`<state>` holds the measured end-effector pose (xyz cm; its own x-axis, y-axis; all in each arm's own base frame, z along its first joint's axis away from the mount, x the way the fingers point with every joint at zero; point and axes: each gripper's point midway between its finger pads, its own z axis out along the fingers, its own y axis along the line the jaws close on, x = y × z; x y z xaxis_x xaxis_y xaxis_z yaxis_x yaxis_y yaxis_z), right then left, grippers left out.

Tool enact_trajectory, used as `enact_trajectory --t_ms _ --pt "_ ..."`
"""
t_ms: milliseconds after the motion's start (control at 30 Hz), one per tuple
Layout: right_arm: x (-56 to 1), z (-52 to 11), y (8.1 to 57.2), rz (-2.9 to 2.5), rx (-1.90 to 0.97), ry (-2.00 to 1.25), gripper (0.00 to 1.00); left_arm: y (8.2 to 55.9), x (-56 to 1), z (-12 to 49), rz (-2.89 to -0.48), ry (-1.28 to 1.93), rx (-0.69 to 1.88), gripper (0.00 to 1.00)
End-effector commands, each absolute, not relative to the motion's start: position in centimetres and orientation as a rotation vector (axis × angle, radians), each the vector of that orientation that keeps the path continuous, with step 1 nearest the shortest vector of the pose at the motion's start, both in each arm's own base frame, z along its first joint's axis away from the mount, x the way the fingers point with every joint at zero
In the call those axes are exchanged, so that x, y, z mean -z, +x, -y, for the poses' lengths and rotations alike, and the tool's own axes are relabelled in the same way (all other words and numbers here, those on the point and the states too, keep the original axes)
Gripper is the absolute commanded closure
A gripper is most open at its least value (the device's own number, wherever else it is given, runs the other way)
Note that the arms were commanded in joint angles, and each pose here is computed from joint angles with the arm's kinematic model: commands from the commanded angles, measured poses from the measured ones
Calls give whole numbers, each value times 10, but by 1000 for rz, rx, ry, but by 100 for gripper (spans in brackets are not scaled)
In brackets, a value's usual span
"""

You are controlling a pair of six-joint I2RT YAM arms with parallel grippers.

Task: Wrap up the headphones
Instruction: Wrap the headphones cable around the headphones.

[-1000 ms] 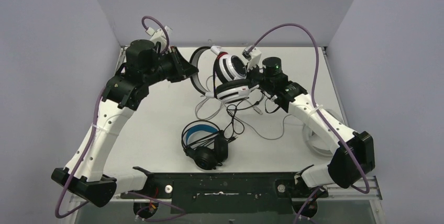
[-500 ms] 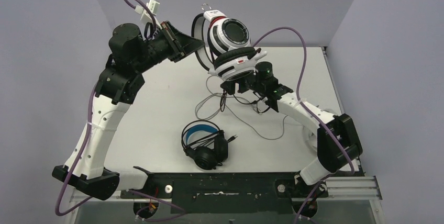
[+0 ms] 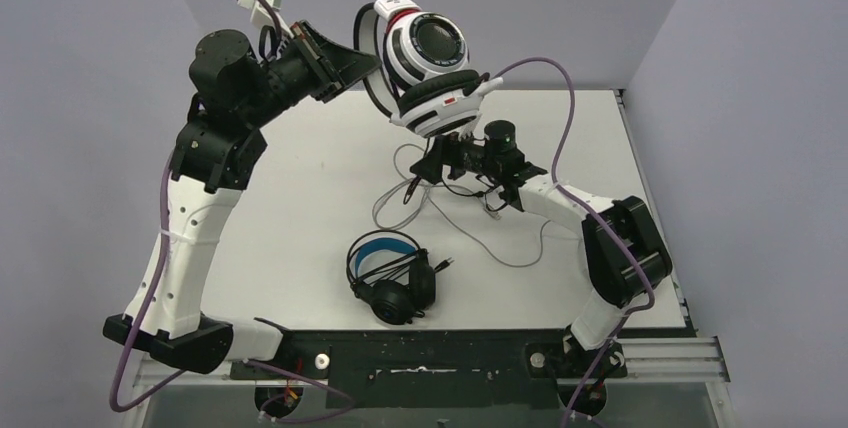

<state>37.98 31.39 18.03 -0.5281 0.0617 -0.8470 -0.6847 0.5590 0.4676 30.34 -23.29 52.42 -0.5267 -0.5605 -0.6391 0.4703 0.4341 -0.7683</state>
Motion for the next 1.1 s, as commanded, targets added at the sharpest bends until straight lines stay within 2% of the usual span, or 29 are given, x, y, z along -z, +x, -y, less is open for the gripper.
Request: enact_trajectory --t_ms 0,100,333,633,833,1067 --pt "-191 -315 362 -1782 -1189 -623 12 296 -579 215 -1526 -74 1339 100" --pt "-184 -314 349 -1758 -1230 -684 7 302 -580 211 -1534 -83 1352 100" --pt "-174 -311 327 -1681 -1347 -800 6 304 -582 204 -1525 -94 1351 100" --pt "-155 -309 322 -1701 -1408 -829 6 306 -589 195 -1500 -104 1359 100" --pt "-144 -314 321 -1676 -1499 -791 12 311 -595 188 -1480 -120 1364 100" --pt "-146 -327 335 -1590 -1603 -692 26 310 -610 184 -1442 -117 1379 100"
